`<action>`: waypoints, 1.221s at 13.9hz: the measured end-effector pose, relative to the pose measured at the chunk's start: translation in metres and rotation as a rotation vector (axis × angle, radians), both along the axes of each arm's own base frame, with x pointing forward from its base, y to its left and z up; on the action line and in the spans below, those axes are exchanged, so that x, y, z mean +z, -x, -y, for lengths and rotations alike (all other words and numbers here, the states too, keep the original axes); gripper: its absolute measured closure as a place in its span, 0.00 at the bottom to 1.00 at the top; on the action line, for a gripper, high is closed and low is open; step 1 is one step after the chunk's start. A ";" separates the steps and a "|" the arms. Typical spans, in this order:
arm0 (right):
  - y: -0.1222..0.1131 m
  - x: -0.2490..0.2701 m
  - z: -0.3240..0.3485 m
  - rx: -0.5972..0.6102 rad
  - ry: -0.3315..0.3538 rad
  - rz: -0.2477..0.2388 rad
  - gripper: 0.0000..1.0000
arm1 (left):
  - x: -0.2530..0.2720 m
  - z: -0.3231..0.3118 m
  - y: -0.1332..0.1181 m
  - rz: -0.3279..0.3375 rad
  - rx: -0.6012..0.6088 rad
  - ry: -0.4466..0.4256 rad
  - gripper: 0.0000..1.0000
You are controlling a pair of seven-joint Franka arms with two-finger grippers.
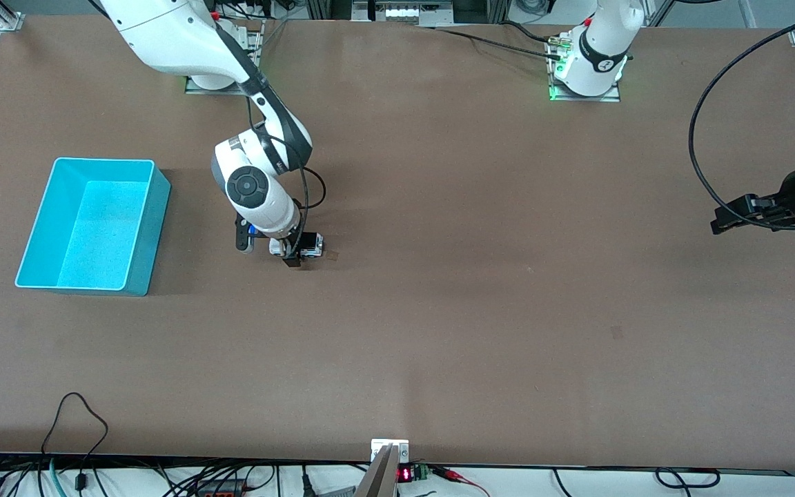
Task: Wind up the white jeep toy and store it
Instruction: 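Lift the jeep with the right gripper and carry it over the bin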
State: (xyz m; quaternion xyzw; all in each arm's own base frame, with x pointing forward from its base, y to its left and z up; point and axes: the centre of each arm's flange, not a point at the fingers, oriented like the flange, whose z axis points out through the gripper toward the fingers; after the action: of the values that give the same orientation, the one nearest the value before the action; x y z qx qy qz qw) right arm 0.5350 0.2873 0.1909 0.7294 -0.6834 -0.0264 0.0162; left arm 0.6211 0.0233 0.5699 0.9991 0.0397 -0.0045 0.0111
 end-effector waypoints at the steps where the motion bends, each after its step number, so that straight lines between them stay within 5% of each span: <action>1: 0.000 0.000 0.000 0.016 -0.001 0.001 0.20 | 0.000 0.000 0.000 0.003 0.000 0.000 0.00; 4: -0.001 0.001 -0.001 0.085 -0.006 0.003 0.48 | 0.000 0.000 -0.001 0.006 0.001 0.000 0.00; 7: 0.000 0.001 0.000 0.180 -0.004 -0.011 0.48 | 0.001 0.000 -0.001 0.007 0.001 0.000 0.00; 10: -0.002 0.021 0.015 0.402 0.011 -0.096 0.48 | 0.000 -0.005 -0.001 0.010 0.007 0.002 0.00; 17: -0.027 0.177 0.187 0.852 -0.078 -0.170 0.48 | 0.000 0.006 -0.002 0.012 -0.013 0.010 0.00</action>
State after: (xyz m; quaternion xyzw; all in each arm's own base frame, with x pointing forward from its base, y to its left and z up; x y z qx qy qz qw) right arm 0.5618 0.1000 0.3677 0.9415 -0.3162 -0.1030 0.0545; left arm 0.6228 0.0170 0.5701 0.9993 0.0332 0.0011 0.0162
